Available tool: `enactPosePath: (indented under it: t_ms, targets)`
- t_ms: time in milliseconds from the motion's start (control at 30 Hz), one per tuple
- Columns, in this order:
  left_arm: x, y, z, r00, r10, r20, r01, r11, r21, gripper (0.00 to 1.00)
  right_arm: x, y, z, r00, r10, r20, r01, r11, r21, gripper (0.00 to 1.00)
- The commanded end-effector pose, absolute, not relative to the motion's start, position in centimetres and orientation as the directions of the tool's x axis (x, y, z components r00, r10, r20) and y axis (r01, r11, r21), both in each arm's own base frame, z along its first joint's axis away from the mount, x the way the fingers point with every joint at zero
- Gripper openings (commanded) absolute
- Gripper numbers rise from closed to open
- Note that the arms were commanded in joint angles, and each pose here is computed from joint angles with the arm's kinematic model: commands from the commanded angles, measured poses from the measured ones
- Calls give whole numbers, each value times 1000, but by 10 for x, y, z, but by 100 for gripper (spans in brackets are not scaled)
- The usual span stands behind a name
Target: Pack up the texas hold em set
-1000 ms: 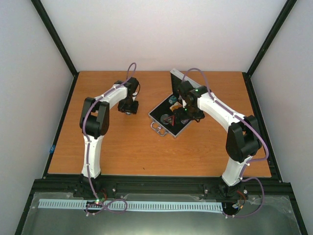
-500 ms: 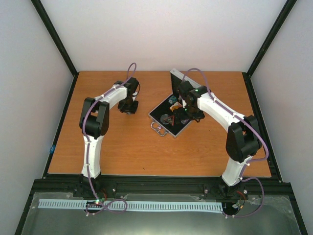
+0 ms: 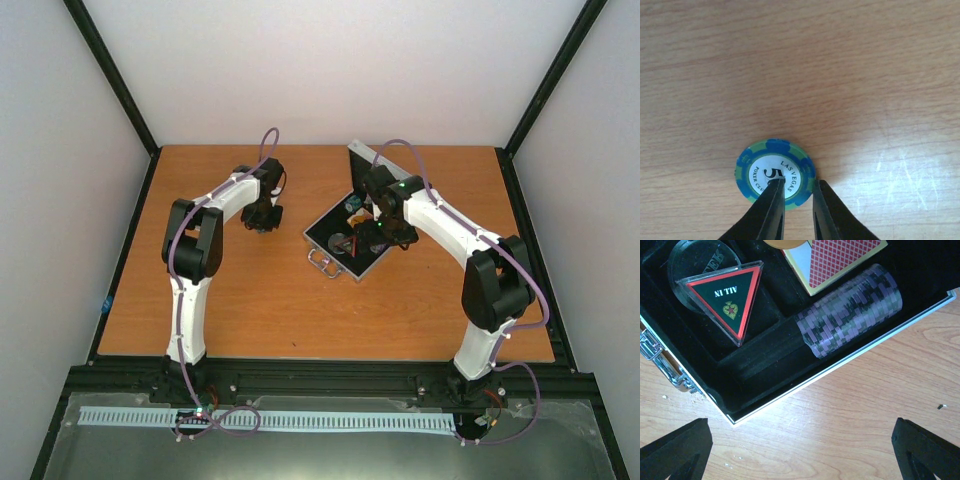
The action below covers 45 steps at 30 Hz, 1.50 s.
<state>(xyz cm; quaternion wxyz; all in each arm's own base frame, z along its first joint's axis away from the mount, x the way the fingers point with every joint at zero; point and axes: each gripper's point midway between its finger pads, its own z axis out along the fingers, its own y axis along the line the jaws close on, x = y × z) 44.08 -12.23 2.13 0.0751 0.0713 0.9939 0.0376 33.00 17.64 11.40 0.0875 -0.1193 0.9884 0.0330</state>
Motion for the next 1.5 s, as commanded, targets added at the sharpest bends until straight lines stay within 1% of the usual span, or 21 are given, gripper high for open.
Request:
enactPosePath:
  t_ms: [0, 67, 100, 167, 267, 333, 400, 500, 733, 1333, 1400, 1467]
  targets:
    - [438, -120, 27, -978, 147, -144, 137, 987, 82, 15, 332, 176, 114, -959, -215, -186, -228, 972, 55, 100]
    - [439, -121, 29, -978, 147, -150, 136, 987, 79, 14, 332, 176, 114, -959, -214, -188, -228, 972, 54, 100]
    - [439, -121, 32, -978, 146, -151, 136, 988, 77, 15, 331, 175, 113, -959, -215, -185, -228, 972, 53, 100]
    - [442, -121, 41, -976, 144, -166, 132, 988, 77, 31, 331, 175, 113, -958, -217, -186, -230, 972, 52, 100]
    - [447, -121, 58, -969, 145, -202, 130, 988, 83, 61, 332, 175, 113, -958, -219, -184, -232, 971, 51, 100]
    - [449, -120, 67, -964, 147, -222, 130, 987, 91, 70, 333, 176, 112, -958, -220, -185, -233, 971, 51, 100]
    - [452, -117, 69, -963, 152, -224, 130, 985, 110, 73, 335, 177, 112, -958, -222, -184, -235, 971, 52, 100]
    - [451, -118, 59, -967, 159, -197, 140, 984, 108, 73, 337, 179, 113, -956, -226, -185, -240, 969, 54, 100]
    - [448, -122, 32, -976, 167, -143, 156, 984, 86, 69, 336, 175, 114, -956, -232, -180, -242, 970, 34, 100]
    - [452, -110, 21, -984, 127, -126, 123, 991, 45, 65, 335, 175, 108, -957, -234, -169, -243, 969, 35, 100]
    - [451, -112, 17, -985, 129, -113, 126, 991, 35, 64, 335, 175, 108, -958, -233, -170, -242, 970, 37, 100]
    - [450, -113, 15, -986, 127, -106, 126, 992, 23, 60, 335, 175, 108, -957, -235, -169, -244, 969, 36, 100]
